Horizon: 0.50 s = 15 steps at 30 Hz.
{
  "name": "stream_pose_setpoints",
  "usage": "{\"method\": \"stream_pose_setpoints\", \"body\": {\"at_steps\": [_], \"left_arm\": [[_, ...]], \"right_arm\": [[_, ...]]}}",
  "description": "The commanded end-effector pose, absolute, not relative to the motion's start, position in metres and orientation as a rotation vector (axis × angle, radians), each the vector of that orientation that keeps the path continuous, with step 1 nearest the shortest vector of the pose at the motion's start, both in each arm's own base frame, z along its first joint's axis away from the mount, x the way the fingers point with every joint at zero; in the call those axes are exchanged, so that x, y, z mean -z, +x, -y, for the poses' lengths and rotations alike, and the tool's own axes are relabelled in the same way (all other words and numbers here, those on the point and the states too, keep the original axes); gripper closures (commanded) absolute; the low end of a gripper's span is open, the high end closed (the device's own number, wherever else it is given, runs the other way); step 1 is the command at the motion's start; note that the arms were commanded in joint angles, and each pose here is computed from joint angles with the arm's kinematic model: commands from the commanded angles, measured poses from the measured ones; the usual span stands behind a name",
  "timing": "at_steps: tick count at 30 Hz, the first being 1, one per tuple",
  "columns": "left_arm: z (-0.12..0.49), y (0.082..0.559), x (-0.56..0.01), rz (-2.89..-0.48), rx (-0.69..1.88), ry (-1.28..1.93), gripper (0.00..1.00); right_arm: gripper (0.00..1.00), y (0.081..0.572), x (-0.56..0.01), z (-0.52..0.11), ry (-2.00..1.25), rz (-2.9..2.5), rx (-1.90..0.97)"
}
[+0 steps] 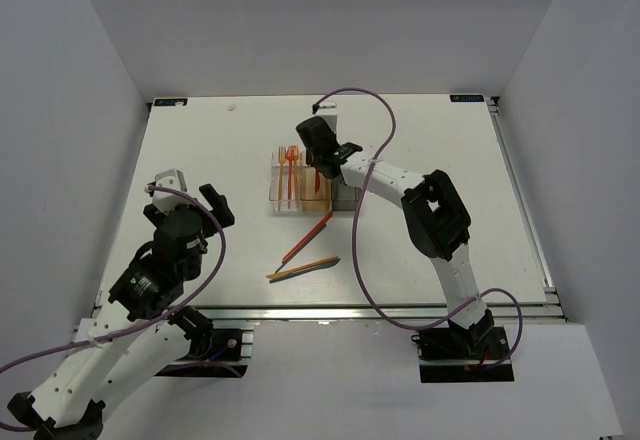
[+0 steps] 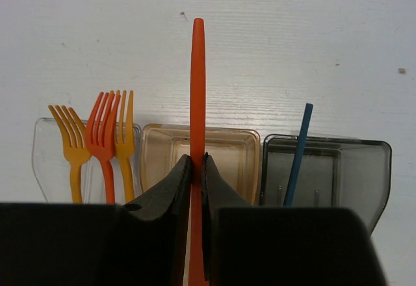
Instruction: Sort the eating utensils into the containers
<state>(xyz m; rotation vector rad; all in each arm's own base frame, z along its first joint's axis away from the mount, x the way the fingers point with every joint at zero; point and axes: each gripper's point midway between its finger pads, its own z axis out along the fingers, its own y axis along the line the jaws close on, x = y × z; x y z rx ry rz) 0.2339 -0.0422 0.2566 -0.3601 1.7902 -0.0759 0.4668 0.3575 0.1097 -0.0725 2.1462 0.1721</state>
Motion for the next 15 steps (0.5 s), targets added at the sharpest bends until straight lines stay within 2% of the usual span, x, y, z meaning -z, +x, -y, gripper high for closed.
{"method": "stream_pose_setpoints", "body": {"at_steps": [1,15], "left_arm": [[0.043,0.235,-0.255,-1.795,0.069,-0.351,0.02],[0.041,0.234,-0.257,-1.786,0.071,-0.357,0.02]], "right_arm": [[1.00,0.471,-0.126,-0.367,-0.020,-2.086,-0.240],[1.00,0.447,-0.082,-0.387,-0.015,-2.188,-0.320]]}}
